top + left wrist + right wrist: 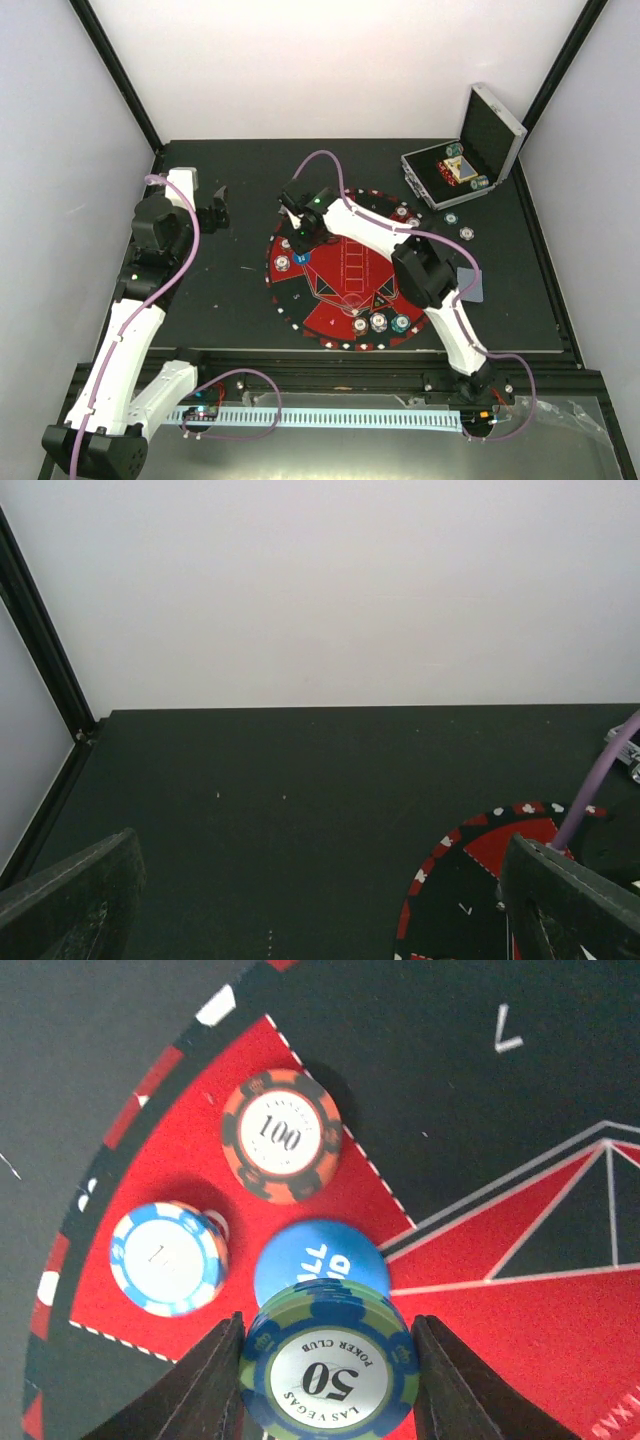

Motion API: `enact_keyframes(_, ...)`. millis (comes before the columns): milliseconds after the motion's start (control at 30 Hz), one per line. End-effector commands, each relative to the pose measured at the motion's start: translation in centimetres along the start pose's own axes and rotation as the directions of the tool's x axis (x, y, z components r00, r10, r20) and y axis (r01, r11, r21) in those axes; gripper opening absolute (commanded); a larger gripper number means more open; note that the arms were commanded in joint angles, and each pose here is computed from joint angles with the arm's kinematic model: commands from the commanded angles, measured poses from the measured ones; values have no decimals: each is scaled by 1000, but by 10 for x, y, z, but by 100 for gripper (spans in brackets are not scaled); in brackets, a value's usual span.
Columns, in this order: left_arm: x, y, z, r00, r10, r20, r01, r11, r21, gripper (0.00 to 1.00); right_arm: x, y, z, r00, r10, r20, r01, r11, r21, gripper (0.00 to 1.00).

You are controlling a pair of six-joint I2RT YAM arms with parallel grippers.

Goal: Distribute texas hold em gaming equipment

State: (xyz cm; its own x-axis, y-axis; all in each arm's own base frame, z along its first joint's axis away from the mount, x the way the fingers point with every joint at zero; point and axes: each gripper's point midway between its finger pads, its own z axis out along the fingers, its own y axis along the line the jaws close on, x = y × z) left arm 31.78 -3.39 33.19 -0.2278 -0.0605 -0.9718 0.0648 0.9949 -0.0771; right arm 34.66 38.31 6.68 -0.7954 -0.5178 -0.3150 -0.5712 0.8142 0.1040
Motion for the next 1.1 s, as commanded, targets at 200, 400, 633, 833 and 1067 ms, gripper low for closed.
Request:
enact_keyframes(200,-10,1,-7,999,-12,41,12,1000,-3,99,-17,-19,21,1000,18,-5,-17,992,126,38)
enact_keyframes(400,-10,2,-7,999,-10,39,11,1000,-6,99,-27,-18,31,1000,16,1,-16,991,130,39)
enact_keyframes(633,-10,2,-7,999,-9,39,10,1000,-7,99,-34,-24,36,1000,24,8,-25,991,134,39)
enact_keyframes(833,-9,2,-6,999,-9,36,9,1000,-7,99,-34,-28,42,1000,27,1,-27,991,132,39)
enact_keyframes(1067,-9,2,-6,999,-9,36,9,1000,-6,99,-34,-25,47,1000,23,-10,-22,994,111,39)
